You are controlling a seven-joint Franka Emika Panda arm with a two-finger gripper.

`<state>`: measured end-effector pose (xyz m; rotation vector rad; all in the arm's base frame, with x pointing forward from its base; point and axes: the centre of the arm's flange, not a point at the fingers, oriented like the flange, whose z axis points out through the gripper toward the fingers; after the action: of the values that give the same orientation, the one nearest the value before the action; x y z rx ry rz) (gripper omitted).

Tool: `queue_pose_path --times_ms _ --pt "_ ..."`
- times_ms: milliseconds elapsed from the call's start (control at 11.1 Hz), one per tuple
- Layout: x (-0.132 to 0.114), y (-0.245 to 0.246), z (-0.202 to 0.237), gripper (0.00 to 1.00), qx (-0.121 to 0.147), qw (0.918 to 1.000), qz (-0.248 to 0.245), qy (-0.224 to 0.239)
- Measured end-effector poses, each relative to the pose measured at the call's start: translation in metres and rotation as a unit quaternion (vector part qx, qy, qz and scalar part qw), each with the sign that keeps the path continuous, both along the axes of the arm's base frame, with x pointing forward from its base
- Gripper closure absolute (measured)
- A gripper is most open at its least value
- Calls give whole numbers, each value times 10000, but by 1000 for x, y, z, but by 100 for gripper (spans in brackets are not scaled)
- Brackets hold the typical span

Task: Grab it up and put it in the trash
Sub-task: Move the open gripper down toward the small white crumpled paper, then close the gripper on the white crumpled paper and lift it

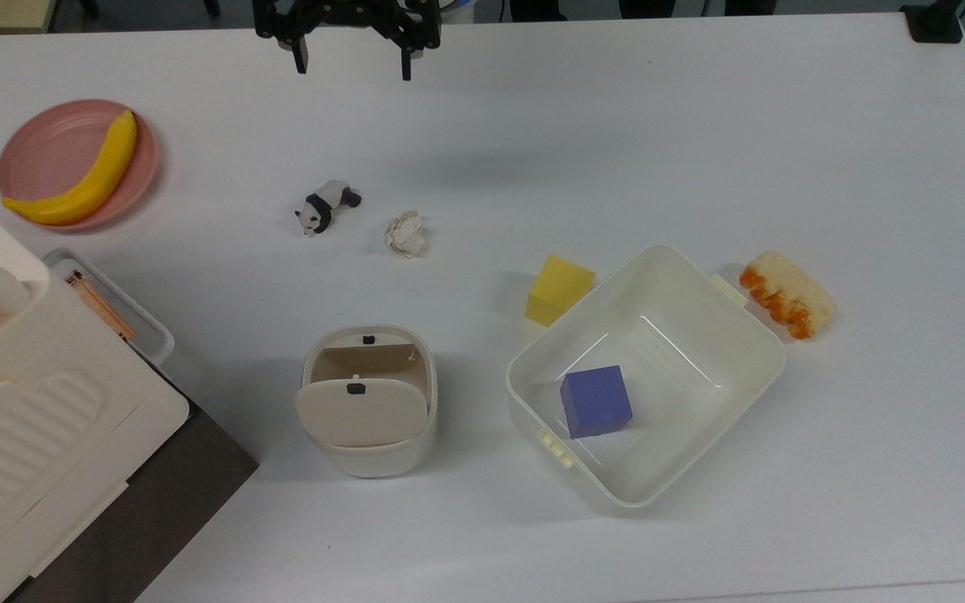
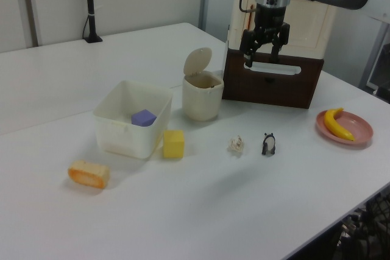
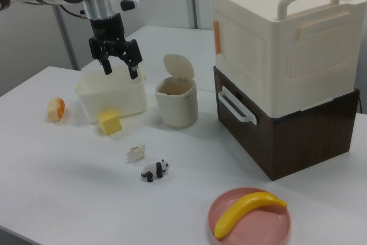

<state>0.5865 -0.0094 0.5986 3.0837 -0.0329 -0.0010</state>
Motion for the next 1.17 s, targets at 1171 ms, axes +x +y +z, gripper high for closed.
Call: queue_pose_path --times_ms 1171 --pt "16 26 -162 0 -20 9981 393 464"
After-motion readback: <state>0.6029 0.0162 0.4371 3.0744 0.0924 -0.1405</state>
